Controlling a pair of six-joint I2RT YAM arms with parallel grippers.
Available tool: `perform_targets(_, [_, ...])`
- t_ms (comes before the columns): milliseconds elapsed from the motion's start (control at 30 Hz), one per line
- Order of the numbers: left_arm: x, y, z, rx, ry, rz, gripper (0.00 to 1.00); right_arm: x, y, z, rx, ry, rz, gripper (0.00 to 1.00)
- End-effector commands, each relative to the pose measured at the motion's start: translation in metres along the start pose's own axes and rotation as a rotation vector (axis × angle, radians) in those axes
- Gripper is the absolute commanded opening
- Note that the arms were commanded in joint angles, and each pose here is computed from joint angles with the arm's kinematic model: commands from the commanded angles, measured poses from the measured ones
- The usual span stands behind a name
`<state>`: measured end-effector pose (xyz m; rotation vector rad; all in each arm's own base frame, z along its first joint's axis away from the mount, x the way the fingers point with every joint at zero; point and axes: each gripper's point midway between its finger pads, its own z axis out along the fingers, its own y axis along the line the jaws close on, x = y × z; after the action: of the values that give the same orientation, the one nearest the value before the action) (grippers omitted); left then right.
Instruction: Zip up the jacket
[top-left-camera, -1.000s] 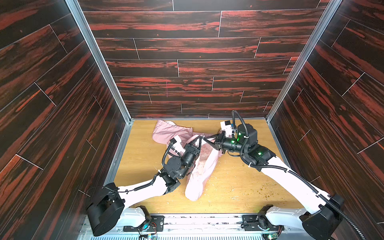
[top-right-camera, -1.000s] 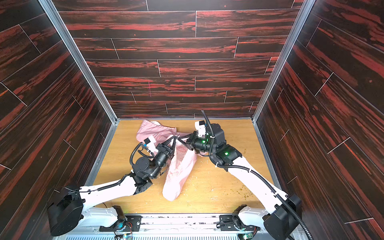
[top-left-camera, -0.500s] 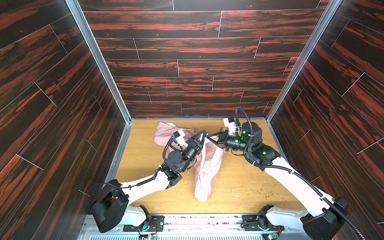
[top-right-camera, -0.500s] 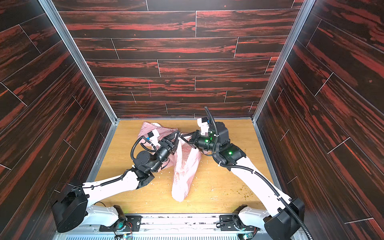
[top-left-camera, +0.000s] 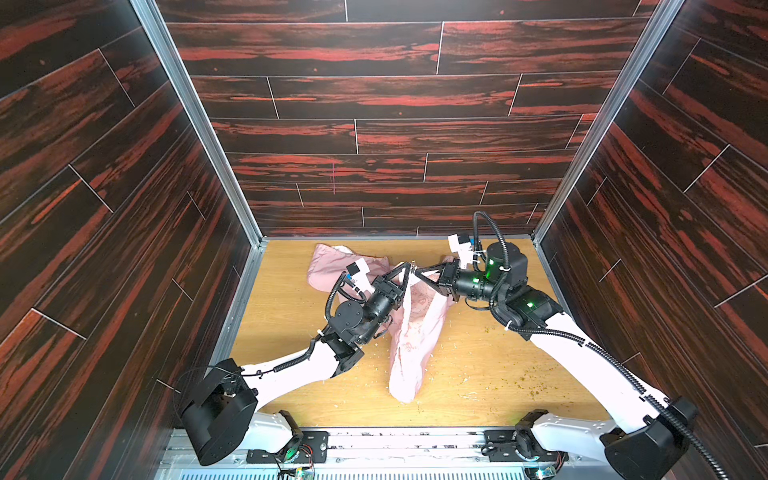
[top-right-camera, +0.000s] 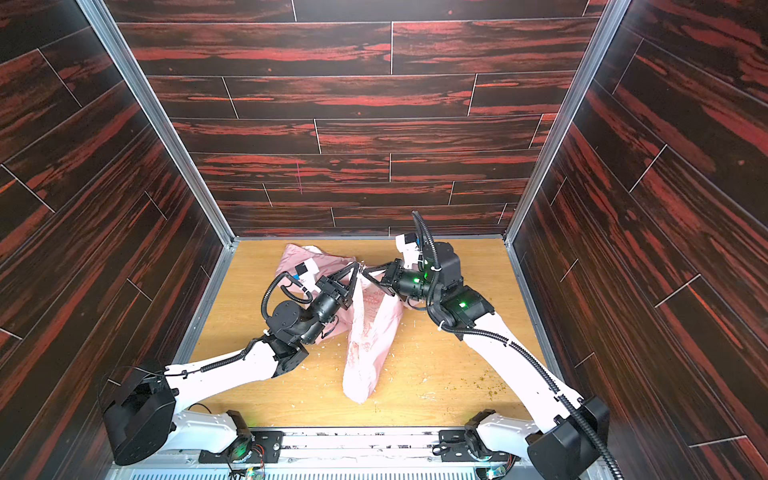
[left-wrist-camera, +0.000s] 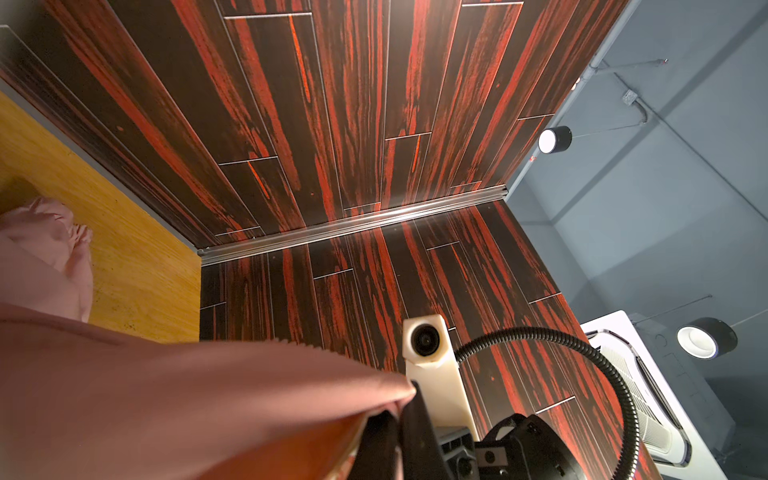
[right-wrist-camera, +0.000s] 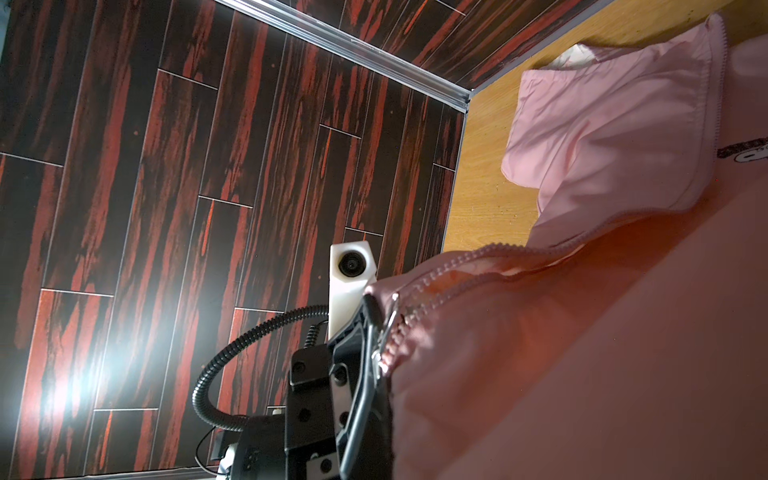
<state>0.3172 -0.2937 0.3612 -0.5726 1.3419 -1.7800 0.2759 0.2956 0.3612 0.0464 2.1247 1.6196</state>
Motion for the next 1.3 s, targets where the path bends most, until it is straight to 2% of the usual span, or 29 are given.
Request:
perform_targets(0, [-0.02, -0.019, 0.004, 0.06, -0.073, 0.0, 0.0, 0.013, 0.018, -0.011, -0.063, 0.046, -0.033, 0.0])
perform_targets(167, [-0.027, -0.017, 0.009, 0.063, -0.079, -0.022, 0.0, 0.021, 0.015, -0.011, -0.059, 0.065, -0.042, 0.0])
perform_targets(567, [-0.049, -0.041, 0.021, 0.12, -0.107, -0.052, 0.0, 0.043, -0.013, -0.01, 0.009, 0.104, -0.077, 0.0])
perform_targets(1033, [-0.064, -0.036, 0.03, 0.116, -0.141, -0.06, 0.0, 0.064, 0.024, 0.004, -0.099, 0.162, -0.08, 0.0])
perform_targets(1267, [-0.075, -0.058, 0.028, 0.147, -0.142, -0.053, 0.0, 0.068, -0.026, 0.011, 0.053, 0.153, -0.036, 0.0])
